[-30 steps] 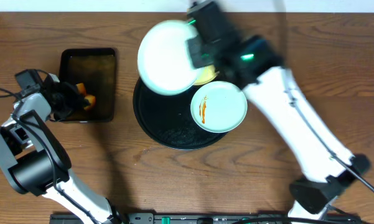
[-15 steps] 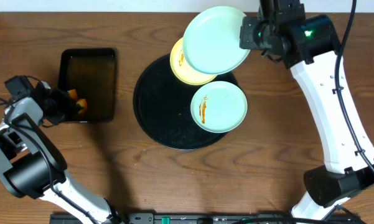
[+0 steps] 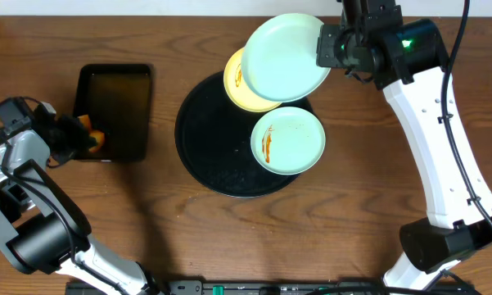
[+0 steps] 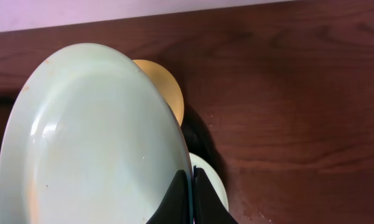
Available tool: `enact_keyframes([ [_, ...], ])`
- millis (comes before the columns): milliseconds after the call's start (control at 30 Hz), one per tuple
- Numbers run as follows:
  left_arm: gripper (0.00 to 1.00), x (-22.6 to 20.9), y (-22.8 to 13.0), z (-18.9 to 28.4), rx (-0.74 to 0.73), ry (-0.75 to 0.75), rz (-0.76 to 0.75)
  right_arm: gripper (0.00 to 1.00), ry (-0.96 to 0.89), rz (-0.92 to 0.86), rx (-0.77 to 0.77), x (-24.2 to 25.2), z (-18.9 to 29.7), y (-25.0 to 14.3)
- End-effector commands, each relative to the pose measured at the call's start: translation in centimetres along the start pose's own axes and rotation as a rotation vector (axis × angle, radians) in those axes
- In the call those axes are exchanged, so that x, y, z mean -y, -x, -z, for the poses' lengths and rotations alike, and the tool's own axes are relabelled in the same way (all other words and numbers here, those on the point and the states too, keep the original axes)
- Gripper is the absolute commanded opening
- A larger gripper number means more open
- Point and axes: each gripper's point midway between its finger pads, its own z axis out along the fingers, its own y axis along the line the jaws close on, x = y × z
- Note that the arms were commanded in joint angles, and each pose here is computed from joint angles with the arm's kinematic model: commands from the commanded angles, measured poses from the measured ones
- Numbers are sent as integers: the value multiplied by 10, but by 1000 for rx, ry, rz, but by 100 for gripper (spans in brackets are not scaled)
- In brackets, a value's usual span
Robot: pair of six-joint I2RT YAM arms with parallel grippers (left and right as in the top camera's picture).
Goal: Clean dirty plates on tray and stack at the side
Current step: 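Carry the green plate with the right gripper to the table's right side, then set the green plate down at right, then reach toward the yellow plate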
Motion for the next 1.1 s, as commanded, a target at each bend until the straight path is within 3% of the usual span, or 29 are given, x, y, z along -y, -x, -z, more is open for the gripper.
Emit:
enact_keyframes([
  [0,8,0,15,12,50,25,-28,1,1,-17,3,1,1,2],
  [200,7,48,13,26,33,-213,-67,1,-11,-20,32,3,1,8],
  [367,7,75,14,46,78,-252,-171,1,-26,-115,83,15,1,23],
  [467,7,90,15,60,119,-226,-216,1,-53,-271,88,63,-1,36],
  [700,7,94,10,59,105,-229,-223,1,-210,-418,41,160,-9,29],
  [900,7,94,10,59,107,-225,-223,1,-286,-498,-121,213,-76,-15],
  [1067,7,88,12,58,115,-191,-219,1,-122,-486,-230,199,-157,-43],
])
